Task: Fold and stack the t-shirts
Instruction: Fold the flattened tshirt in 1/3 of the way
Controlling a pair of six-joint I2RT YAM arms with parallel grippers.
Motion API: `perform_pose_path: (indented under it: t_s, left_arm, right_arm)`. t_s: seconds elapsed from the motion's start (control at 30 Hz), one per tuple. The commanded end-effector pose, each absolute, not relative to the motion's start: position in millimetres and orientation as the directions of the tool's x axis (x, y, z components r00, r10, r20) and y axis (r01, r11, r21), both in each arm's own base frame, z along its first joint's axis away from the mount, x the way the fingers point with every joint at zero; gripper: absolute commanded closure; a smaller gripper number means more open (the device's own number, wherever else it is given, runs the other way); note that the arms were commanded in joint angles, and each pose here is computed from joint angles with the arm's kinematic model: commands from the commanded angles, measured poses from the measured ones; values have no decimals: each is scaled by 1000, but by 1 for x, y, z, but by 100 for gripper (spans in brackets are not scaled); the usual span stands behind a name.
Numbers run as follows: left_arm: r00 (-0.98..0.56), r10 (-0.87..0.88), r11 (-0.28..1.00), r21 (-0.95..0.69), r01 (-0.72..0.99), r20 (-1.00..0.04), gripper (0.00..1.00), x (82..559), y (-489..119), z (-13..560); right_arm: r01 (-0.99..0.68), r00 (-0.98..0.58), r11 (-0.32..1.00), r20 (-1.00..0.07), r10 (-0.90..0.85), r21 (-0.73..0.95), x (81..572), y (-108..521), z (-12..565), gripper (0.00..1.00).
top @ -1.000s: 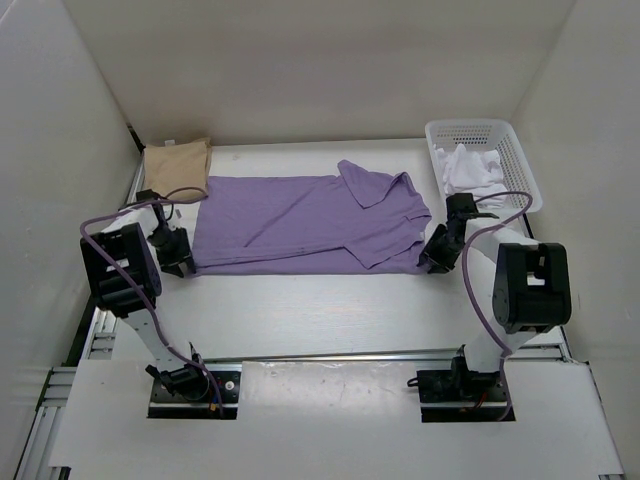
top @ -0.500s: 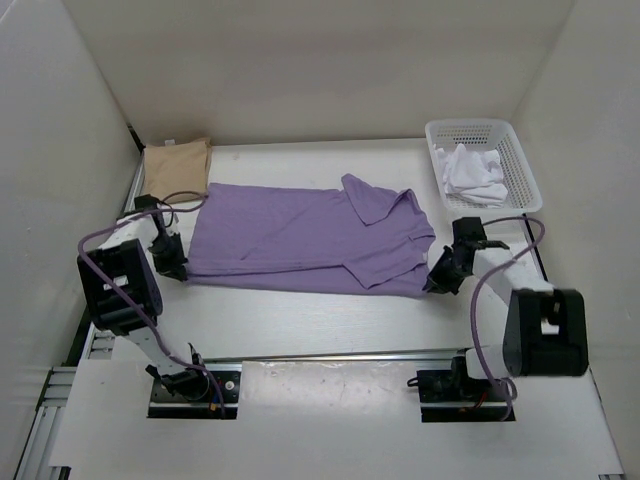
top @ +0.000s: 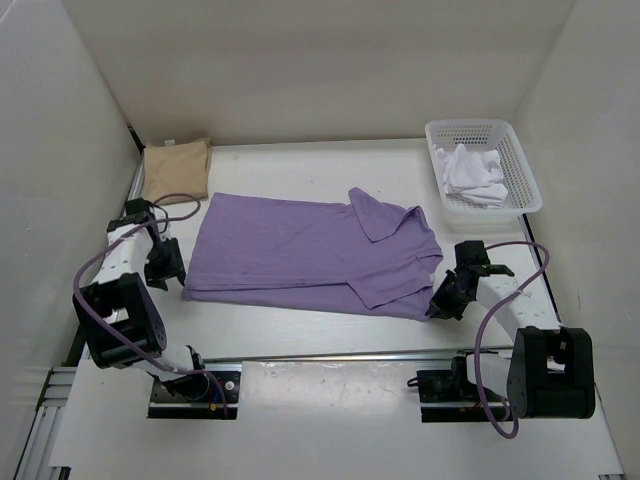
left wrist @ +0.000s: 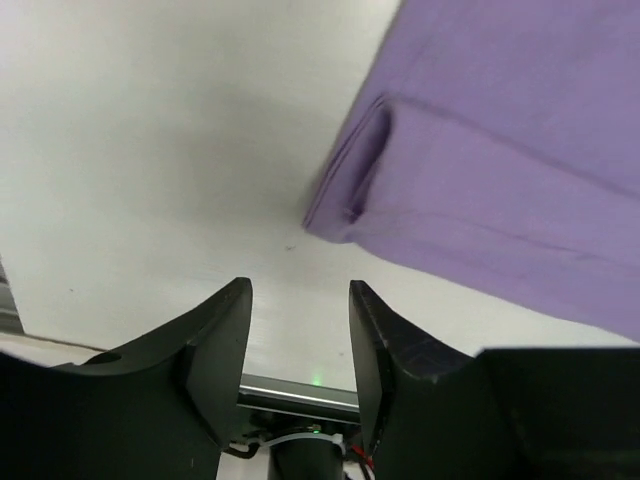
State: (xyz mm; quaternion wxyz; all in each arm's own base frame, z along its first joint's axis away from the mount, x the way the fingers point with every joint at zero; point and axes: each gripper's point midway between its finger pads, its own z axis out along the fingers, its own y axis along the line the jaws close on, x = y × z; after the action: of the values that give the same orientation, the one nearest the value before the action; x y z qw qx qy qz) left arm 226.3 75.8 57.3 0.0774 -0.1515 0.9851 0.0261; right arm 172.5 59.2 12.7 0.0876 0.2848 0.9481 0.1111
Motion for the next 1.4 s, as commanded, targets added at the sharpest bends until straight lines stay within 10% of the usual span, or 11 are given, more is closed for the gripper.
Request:
perform_pose_path:
  t_s: [0.0,0.33,0.57,0.8,1.13,1.37]
  left_arm:
    - [-924,-283,959,-53,-279,-257,46,251,67,89]
    - [-961,-271,962,-41,-268,-65,43,253,64,42]
    - [-965,-251,966,-76,-246,-71,75,262,54,40]
    - [-964,-232,972,-56,-227,-129,83,272,55,49]
    - [-968,-233,971,-69,-227,-89,56,275,54,43]
    - [-972,-225,972,-89,-218,-69,67,276,48,40]
  right_arm:
    - [526,-824,816,-96,559,240,165,56,11,100]
    - [514,-823,823,-132,553,241,170,53,13,100]
    - [507,-827,828,-135,545,240,167,52,12,100]
    - [507,-827,828,-135,545,240,167,52,12,100]
    - [501,-833,833,-130,538,234,166,52,11,100]
    - [505,-833,834,-127,538,221,163,50,8,100]
